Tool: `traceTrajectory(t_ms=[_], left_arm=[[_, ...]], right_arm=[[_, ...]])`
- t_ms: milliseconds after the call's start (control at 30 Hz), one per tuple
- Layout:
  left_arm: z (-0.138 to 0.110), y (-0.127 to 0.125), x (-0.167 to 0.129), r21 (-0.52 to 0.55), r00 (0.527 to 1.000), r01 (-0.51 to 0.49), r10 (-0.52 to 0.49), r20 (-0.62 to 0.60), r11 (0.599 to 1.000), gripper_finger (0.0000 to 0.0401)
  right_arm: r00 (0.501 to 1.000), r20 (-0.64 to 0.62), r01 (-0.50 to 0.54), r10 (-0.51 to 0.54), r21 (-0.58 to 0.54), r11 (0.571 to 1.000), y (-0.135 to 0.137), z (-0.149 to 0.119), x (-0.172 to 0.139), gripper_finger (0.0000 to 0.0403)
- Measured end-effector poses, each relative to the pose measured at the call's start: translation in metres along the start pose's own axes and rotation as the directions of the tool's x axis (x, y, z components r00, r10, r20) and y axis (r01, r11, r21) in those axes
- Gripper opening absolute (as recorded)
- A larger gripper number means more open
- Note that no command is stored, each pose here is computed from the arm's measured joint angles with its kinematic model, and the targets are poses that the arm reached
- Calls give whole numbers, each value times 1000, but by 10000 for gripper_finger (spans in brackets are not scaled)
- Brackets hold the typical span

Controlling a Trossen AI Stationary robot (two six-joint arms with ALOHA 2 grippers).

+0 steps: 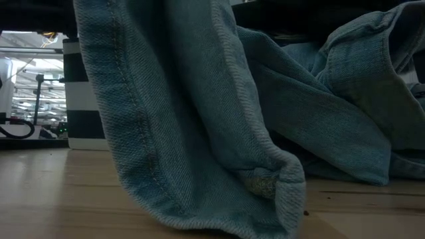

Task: Sort clothes
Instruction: Put the pink sock into the blue laundry bin

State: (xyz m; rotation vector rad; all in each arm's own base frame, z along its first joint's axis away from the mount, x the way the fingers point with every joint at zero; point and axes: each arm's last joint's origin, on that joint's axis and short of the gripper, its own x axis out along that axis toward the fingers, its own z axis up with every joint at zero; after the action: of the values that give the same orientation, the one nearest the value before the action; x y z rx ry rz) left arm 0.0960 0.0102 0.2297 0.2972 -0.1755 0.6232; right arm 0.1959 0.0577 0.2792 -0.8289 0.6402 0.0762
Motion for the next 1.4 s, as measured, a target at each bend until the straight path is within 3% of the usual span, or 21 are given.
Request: traceTrajectory(t_ms=[167, 467, 667, 967, 1167, 1400], left_arm=[[-1, -1, 0, 76, 1000, 3, -2, -10, 997, 1], [-5, -2, 0, 112, 999, 19, -15, -38, 994, 1], [-6, -3, 0, 124, 998, 27, -21, -52, 992, 1], [-6, -3, 0, 127, 998, 30, -23, -56, 991, 1], [-6, -3, 0, 127, 998, 30, -23, -57, 991, 1], [-7, -3, 0, 127, 998, 30, -23, -58, 991, 1]], right_arm=[[999, -32, -26, 26, -8, 1000, 6, 3, 14, 204], [999, -36, -24, 24, 2, 1000, 7, 4, 18, 204], [989, 47, -139, 139, -3, 990, 13, 16, -5, 204], [956, -39, -287, 292, 97, 953, 45, 15, -20, 204], [958, -132, -245, 256, 92, 965, 58, 5, -8, 204], [977, -173, -128, 129, 13, 992, 60, 7, 0, 198]])
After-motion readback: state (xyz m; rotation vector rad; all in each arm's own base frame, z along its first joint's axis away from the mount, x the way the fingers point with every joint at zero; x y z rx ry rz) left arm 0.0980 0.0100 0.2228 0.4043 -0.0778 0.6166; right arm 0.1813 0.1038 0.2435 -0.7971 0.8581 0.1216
